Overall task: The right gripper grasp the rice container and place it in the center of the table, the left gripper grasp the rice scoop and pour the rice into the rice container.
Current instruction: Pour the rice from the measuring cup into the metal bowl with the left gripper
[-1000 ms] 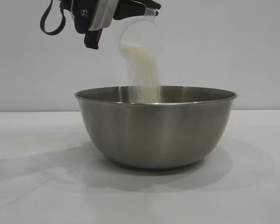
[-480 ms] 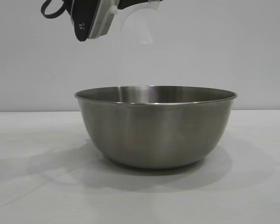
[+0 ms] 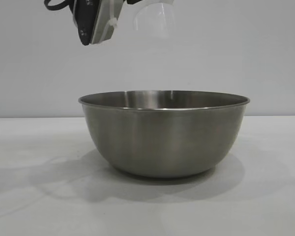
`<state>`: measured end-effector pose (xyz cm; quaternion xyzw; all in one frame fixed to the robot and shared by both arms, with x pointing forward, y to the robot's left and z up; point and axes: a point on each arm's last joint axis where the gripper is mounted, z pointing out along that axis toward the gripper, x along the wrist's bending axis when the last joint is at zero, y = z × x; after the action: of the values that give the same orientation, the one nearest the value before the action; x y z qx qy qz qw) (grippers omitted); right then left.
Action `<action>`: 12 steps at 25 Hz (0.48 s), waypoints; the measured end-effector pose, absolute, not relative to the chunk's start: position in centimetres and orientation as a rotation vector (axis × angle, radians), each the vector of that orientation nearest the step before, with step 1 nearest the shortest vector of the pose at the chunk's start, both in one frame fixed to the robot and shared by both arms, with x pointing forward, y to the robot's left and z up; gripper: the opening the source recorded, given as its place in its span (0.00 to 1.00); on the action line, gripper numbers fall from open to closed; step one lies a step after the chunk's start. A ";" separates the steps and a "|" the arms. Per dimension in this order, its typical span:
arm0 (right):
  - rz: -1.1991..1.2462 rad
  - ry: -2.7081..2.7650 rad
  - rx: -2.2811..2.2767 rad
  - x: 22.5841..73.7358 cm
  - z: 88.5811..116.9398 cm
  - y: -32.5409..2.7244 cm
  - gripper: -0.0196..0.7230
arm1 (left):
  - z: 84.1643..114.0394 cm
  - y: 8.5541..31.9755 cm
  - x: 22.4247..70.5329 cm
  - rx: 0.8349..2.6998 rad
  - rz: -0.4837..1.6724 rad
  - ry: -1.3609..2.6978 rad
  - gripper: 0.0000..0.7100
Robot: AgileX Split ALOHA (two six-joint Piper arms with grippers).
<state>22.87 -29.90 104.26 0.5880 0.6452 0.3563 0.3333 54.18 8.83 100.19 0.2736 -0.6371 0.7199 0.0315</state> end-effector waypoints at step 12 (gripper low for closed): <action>0.931 1.685 1.535 22.9 104.3 -29.9 0.75 | 100.2 8.8 54.0 0.816 2.210 -1.973 0.00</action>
<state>22.87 -29.90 104.26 0.5880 0.6452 0.3563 0.3333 54.03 8.77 100.17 0.2655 -0.6418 0.7186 0.0344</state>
